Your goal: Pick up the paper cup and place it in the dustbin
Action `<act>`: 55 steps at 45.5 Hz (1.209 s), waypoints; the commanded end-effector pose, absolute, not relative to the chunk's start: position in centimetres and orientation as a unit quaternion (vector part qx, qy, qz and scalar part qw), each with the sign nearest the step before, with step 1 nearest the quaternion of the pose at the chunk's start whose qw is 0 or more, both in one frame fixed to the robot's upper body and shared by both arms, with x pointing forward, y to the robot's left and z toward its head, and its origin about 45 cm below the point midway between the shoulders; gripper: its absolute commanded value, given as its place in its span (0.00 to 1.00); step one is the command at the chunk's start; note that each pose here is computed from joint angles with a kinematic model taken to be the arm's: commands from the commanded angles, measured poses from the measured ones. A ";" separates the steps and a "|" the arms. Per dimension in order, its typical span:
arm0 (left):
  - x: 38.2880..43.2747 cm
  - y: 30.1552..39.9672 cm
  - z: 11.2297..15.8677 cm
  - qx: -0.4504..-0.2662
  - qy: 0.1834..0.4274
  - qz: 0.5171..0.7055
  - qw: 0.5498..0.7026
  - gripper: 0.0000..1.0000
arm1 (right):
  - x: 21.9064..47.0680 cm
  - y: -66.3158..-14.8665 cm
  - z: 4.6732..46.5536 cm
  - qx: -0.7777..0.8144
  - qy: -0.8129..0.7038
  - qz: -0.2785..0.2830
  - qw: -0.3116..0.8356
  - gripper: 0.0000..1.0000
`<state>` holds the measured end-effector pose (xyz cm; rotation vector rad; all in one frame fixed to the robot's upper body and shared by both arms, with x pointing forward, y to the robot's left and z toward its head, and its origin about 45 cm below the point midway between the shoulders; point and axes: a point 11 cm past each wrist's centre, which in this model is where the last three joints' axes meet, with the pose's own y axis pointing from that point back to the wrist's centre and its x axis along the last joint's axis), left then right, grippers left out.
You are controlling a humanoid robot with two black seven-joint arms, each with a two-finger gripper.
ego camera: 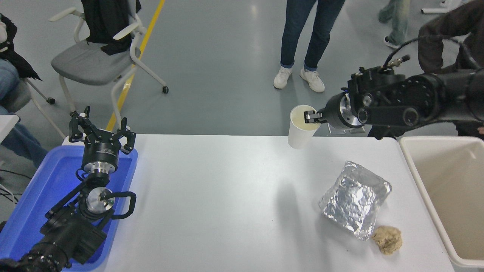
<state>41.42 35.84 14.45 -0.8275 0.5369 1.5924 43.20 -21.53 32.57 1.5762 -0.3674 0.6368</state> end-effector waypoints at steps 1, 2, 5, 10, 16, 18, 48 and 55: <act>41.35 36.02 14.42 -0.355 0.230 0.686 0.592 0.99 | 41.1 -22.2 41.3 0.679 -0.144 0.270 0.668 0.00; 41.36 36.00 14.41 -0.355 0.231 0.686 0.592 0.99 | 41.0 -22.2 41.6 0.679 -0.143 0.269 0.669 0.00; 41.35 36.01 14.42 -0.355 0.230 0.686 0.592 0.99 | 40.8 -22.4 42.4 0.675 -0.141 0.267 0.673 0.00; 41.35 36.02 14.42 -0.355 0.230 0.686 0.592 0.99 | 40.7 -22.5 43.3 0.672 -0.143 0.270 0.674 0.00; 41.40 35.90 14.45 -0.356 0.231 0.685 0.592 0.99 | 40.8 -24.2 43.2 0.661 -0.153 0.262 0.686 0.00; 41.40 35.90 14.45 -0.356 0.231 0.685 0.592 0.99 | 40.8 -25.6 43.2 0.656 -0.160 0.252 0.694 0.00; 41.41 35.77 14.40 -0.357 0.232 0.685 0.592 0.99 | 31.5 -61.9 35.5 0.474 -0.316 0.072 0.819 0.00; 41.41 35.76 14.39 -0.357 0.232 0.685 0.592 0.99 | 30.5 -63.5 30.0 0.477 -0.337 0.055 0.810 0.00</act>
